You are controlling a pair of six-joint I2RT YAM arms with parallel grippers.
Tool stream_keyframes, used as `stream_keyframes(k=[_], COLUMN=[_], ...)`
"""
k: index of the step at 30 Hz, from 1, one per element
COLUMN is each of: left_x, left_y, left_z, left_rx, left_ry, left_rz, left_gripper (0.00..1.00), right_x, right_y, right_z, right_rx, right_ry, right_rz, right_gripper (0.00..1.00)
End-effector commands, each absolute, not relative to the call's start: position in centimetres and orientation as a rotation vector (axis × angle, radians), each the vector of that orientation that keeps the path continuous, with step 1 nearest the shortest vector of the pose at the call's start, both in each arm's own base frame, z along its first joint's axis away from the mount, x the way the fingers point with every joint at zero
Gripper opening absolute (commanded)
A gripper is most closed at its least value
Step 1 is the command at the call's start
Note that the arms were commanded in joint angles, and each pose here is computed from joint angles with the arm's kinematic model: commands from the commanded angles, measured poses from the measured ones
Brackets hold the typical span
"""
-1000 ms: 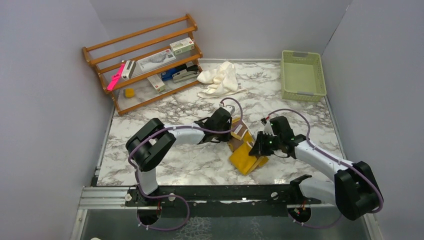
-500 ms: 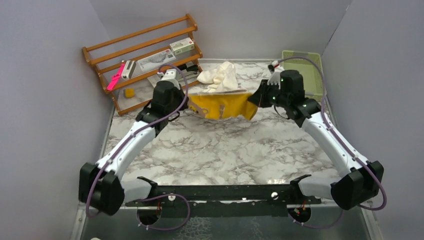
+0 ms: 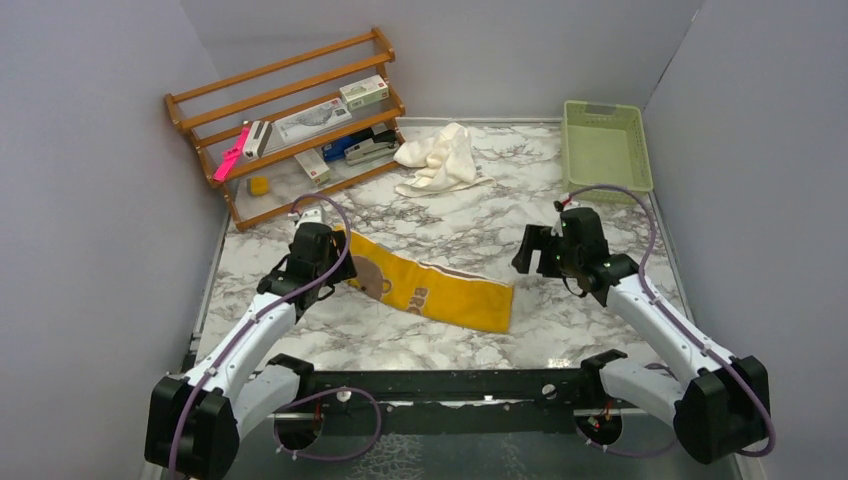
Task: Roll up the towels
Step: Flatten out the towel at the center of the board.
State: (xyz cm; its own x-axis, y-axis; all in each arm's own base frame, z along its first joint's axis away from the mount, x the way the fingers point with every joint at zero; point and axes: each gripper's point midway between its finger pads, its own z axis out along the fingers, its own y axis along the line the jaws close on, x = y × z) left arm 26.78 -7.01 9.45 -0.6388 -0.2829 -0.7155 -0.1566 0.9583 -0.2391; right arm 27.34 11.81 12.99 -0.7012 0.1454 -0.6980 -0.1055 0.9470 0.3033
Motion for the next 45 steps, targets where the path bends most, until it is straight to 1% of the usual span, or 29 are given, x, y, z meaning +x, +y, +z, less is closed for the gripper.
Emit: stream_keyframes(k=[1,3,6,8,9,11,13,16,19,21,22,26,27,29,32,36,45], left_x=[27.9,28.9,30.0,30.5,30.8,31.6,32.6,33.8,35.1,36.2,36.8,38.5,38.9,39.4,39.7,39.5,38.8], left_y=[-8.2,-8.6,-9.0,-8.9,-8.8,-8.0,-7.0,-6.4,-6.0,-5.3,-5.0,-3.7,-3.4,-3.1,-2.8,-2.8,-3.2], left_z=[11.9,13.1,13.3,12.9,12.6,11.8,10.8,8.8,7.5,7.5,7.7,7.4,7.8,6.8,6.0,4.5,3.2], left_rx=[-0.280,-0.227,-0.134,-0.082,-0.062,-0.028,-0.001,0.018,0.035,0.036,0.033,0.028,0.023,0.029,0.036,0.048,0.070], left_ry=[2.237,2.233,2.273,2.303,2.315,2.340,2.373,2.481,2.535,2.544,2.545,2.563,2.555,2.584,2.610,2.669,2.716], left_rz=[-0.274,-0.268,-0.240,-0.202,-0.173,-0.089,0.011,0.048,0.080,0.119,0.141,0.212,0.217,0.234,0.241,0.220,0.178], left_gripper=[0.78,0.82,0.82,0.82,0.82,0.82,0.76,0.71,0.70,0.71,0.71,0.71,0.71,0.71,0.71,0.71,0.70], right_x=[27.4,28.6,29.9,30.1,30.0,29.7,29.1,27.8,26.3,25.5,25.1,24.3,24.0,23.6,23.4,22.9,22.3], right_y=[12.0,12.4,13.5,14.3,14.6,14.9,15.0,15.0,14.6,14.4,14.5,15.0,15.1,15.5,15.9,16.2,16.3], right_z=[12.6,13.6,14.2,13.5,12.9,11.6,10.5,8.7,7.0,6.2,5.9,5.9,5.8,5.7,5.5,4.8,3.8], right_rx=[0.097,0.064,-0.012,-0.063,-0.084,-0.099,-0.093,-0.088,-0.078,-0.075,-0.078,-0.089,-0.098,-0.116,-0.137,-0.156,-0.156], right_ry=[2.303,2.273,2.275,2.316,2.338,2.373,2.396,2.456,2.520,2.545,2.554,2.570,2.580,2.590,2.596,2.637,2.688], right_rz=[0.452,0.451,0.476,0.509,0.516,0.537,0.553,0.570,0.561,0.561,0.571,0.600,0.603,0.616,0.622,0.621,0.577], right_gripper=[0.87,0.87,0.87,0.84,0.80,0.74,0.71,0.67,0.64,0.63,0.61,0.58,0.56,0.53,0.46,0.41,0.38])
